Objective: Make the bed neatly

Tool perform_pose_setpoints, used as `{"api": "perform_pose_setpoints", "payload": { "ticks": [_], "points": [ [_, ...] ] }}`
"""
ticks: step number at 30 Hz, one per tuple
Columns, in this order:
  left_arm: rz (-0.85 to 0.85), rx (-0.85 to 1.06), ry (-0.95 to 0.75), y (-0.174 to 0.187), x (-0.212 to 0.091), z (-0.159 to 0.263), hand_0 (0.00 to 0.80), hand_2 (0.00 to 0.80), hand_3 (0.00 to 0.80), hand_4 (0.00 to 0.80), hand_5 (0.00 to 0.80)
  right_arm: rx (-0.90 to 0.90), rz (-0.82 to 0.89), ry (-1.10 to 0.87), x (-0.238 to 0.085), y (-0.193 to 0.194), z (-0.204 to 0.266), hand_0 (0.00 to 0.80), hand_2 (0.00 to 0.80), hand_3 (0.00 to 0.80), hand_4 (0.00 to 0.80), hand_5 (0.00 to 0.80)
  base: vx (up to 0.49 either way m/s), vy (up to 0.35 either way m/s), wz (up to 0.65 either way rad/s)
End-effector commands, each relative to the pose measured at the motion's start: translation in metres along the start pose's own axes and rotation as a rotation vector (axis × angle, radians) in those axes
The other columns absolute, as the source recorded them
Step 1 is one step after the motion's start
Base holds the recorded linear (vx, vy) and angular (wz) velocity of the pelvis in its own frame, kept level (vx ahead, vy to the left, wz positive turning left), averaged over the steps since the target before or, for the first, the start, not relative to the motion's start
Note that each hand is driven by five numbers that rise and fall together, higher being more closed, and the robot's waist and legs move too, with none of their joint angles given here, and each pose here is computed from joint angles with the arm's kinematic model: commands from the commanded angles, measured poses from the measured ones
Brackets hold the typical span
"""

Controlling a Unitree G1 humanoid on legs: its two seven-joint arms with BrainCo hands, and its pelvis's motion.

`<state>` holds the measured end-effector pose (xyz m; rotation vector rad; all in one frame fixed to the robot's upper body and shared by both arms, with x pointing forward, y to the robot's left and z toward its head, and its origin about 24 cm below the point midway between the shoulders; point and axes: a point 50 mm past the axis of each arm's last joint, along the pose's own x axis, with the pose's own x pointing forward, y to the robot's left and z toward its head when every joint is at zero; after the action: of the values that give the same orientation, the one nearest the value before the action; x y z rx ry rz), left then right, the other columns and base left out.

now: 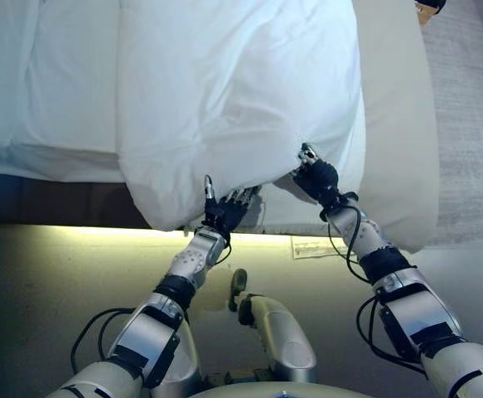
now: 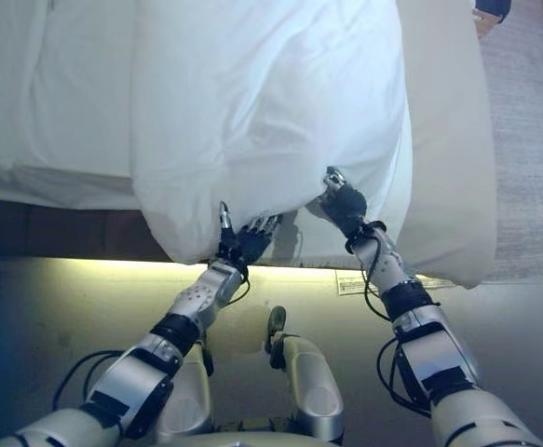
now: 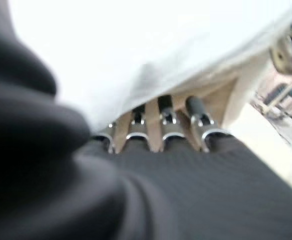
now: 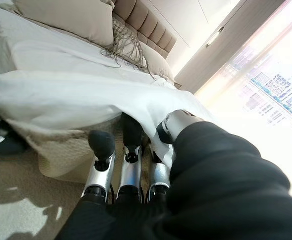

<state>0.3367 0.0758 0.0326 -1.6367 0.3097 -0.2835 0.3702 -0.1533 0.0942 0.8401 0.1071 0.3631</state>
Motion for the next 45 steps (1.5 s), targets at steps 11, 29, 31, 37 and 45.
{"api": "perform_pose_setpoints", "payload": {
  "ticks": [11,29,31,37,45],
  "points": [
    [-0.21,0.019,0.024,-0.056,0.024,-0.009,0.0,0.0,0.0,0.0,0.0,-0.045,0.208,0.007,0.003,0.031,-0.002,0.8,0.8,0.8,0.8,0.8,0.004,0.017,0.0],
    [-0.095,0.003,-0.17,-0.04,0.014,0.032,0.8,0.8,0.8,0.8,0.8,-0.087,0.122,0.131,-0.009,0.008,-0.026,0.8,0.8,0.8,0.8,0.8,0.009,0.032,0.01],
    [-0.085,0.002,-0.194,-0.039,0.011,0.037,0.8,0.8,0.8,0.8,0.8,-0.089,0.103,0.153,-0.014,0.002,-0.032,0.8,0.8,0.8,0.8,0.8,0.009,0.05,0.02],
    [-0.06,0.025,-0.276,-0.034,0.002,0.055,0.8,0.8,0.8,0.8,0.8,-0.102,-0.018,0.28,-0.034,-0.024,-0.061,0.0,0.0,0.0,0.0,0.0,-0.007,0.069,0.01],
    [0.088,0.154,-0.38,0.023,-0.052,0.085,0.8,0.8,0.8,0.8,0.8,-0.019,-0.272,0.56,-0.137,-0.098,-0.132,0.0,0.0,0.0,0.0,0.0,0.015,0.122,0.01]
  ]
}}
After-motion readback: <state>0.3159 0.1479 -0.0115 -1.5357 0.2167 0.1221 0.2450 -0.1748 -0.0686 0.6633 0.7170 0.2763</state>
